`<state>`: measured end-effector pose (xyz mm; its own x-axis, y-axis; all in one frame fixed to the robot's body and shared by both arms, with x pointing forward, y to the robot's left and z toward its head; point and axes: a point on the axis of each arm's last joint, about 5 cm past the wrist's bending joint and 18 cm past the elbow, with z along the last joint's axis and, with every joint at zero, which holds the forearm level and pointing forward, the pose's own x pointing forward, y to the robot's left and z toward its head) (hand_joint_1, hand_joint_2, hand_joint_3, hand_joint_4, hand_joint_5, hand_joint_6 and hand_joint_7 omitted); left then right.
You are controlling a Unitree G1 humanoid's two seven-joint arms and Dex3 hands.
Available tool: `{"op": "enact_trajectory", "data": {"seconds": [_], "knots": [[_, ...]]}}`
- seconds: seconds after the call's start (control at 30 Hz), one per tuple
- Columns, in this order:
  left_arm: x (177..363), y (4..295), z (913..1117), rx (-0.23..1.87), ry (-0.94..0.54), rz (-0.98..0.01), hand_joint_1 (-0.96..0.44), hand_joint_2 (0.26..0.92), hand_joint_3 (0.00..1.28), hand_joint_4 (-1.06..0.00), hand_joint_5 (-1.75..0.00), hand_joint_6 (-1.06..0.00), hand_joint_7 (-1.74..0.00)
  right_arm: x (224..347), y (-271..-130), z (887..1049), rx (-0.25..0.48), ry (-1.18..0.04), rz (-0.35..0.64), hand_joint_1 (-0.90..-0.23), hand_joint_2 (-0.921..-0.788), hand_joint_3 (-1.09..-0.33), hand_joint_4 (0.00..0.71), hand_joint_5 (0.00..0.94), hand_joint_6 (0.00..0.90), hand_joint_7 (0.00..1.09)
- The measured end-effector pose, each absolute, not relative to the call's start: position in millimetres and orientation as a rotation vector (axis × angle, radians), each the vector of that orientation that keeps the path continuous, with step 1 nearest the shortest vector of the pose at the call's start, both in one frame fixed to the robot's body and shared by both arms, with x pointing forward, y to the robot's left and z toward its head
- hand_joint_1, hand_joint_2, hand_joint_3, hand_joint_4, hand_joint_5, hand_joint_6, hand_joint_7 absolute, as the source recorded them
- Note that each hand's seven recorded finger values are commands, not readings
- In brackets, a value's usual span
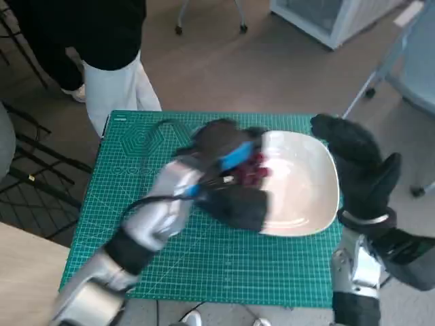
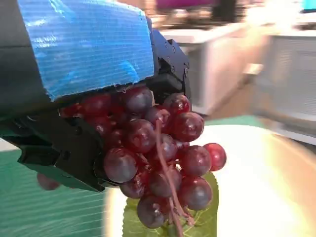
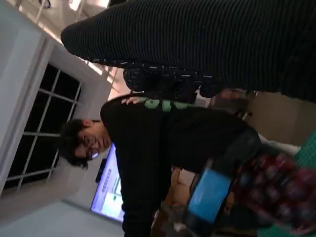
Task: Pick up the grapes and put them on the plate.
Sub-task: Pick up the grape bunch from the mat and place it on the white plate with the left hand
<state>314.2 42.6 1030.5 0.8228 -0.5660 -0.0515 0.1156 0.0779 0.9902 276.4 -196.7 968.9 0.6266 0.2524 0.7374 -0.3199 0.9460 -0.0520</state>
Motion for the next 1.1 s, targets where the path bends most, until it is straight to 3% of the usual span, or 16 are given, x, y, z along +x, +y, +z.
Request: {"op": "enact_trajectory", "data": {"seconds": [0.4, 0.77, 1.1], "knots": [[323.9, 10, 1028, 1.409, -0.388, -0.654, 0.0, 0.921, 0.24, -0.5, -1.5, -0.45, -1.21, 269.2, -208.0, 966.2, 0.078, -0.85, 0.289, -0.545, -0.921, -0.557, 0.271, 0.001, 0.102, 0.37], [331.3, 7, 1016, 1.424, -0.325, -0.69, 0.0, 0.921, 0.27, -0.42, -1.51, -0.45, -1.29, 266.3, -210.3, 964.0, 0.072, -0.856, 0.265, -0.545, -0.921, -0.55, 0.268, 0.005, 0.138, 0.31], [332.6, 7, 1008, 1.426, -0.299, -0.699, 0.0, 0.921, 0.3, -0.38, -1.6, -0.43, -1.26, 265.8, -210.6, 963.9, 0.071, -0.865, 0.255, -0.55, -0.921, -0.548, 0.269, 0.004, 0.147, 0.29]]}}
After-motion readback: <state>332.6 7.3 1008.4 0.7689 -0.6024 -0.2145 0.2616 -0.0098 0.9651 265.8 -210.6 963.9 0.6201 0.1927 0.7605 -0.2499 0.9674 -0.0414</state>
